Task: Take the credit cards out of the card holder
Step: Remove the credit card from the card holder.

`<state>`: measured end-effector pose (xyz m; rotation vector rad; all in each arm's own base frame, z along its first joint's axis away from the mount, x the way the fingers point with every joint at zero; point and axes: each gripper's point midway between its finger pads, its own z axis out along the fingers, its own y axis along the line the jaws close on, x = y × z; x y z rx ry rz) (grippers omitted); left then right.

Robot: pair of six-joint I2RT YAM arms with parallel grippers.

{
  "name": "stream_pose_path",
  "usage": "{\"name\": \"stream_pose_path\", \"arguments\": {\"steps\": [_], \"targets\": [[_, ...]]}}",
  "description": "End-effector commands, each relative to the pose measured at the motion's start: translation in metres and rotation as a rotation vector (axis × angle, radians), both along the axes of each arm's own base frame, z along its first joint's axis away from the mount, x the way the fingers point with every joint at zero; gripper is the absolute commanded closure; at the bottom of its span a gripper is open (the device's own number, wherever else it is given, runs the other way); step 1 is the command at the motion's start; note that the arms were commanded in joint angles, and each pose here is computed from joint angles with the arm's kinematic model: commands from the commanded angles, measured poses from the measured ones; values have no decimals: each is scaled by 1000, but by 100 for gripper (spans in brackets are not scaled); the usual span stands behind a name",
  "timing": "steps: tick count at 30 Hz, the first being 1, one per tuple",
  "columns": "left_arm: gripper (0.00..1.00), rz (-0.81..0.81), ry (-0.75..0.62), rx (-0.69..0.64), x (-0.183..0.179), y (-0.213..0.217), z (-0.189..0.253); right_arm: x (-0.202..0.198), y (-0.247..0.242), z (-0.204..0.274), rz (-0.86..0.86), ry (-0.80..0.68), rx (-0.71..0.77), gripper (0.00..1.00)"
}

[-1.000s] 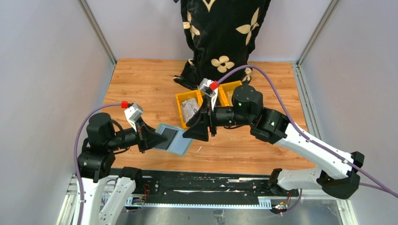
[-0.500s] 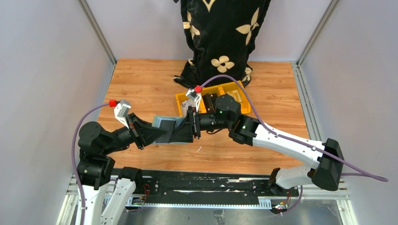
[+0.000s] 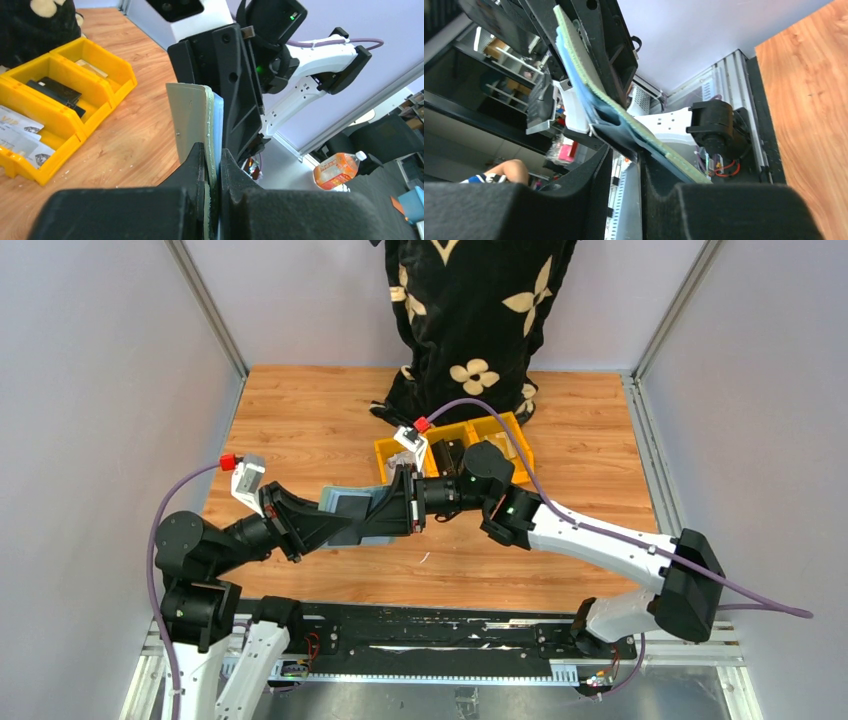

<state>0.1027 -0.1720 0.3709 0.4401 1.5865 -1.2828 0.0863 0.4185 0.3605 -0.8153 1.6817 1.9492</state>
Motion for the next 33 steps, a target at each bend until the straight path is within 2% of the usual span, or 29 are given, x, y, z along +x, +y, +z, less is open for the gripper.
{"name": "stream_pose_path", "arguments": {"steps": [1,8,11,14,22,33], "targets": [[94,-114,23,-8,-21,-6,1,-14,0,52,86,1,232,74],[85,-164,48,-6,-29,-9,-4,-20,-8,57,100,-9,267,88],[70,-179,63,-10,-31,-9,-5,-22,-12,57,99,-21,276,97],[66,-208,74,-19,-34,-11,-3,-23,-15,52,96,-26,273,100],[73,-265,109,-57,-42,-13,7,-30,-25,41,102,-49,271,100],[87,-263,83,-68,-43,-13,22,-39,-42,30,96,-93,236,100]]}}
